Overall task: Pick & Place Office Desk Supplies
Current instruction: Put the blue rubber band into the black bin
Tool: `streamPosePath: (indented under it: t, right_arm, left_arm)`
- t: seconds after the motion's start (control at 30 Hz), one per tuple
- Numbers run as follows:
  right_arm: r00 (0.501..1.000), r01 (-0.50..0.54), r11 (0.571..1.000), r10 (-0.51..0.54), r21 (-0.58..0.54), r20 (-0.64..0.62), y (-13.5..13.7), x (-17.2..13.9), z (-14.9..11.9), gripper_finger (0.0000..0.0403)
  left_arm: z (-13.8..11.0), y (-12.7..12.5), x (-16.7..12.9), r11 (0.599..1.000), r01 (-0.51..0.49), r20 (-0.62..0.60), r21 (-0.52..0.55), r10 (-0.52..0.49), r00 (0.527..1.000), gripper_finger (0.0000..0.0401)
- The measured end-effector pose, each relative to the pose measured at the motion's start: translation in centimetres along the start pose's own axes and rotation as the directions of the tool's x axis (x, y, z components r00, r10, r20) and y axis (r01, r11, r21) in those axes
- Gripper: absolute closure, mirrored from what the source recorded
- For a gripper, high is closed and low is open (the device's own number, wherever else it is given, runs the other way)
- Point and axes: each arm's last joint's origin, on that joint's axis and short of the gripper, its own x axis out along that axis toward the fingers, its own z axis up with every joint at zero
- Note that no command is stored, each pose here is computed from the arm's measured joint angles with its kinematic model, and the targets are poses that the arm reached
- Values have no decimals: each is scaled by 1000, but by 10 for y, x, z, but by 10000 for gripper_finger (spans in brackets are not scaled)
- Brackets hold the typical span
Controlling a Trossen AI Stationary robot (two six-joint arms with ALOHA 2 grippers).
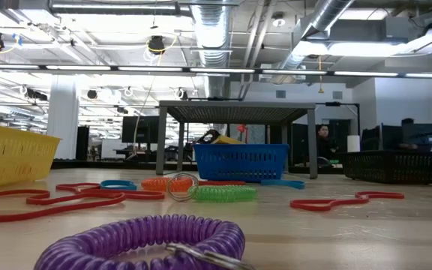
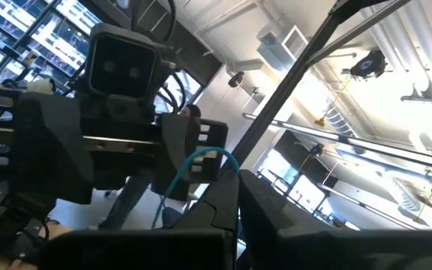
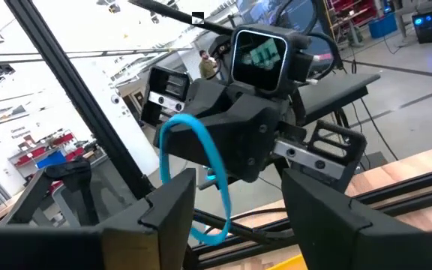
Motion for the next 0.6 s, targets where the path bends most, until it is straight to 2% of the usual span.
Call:
streamPosePath:
  t: [0.6]
  right_arm:
    - [999,29,1000,-29,-1,15,0,0,-1,226]
  left_arm:
    - [-2,2,1,1000,-9,-6,8,9,1000,401]
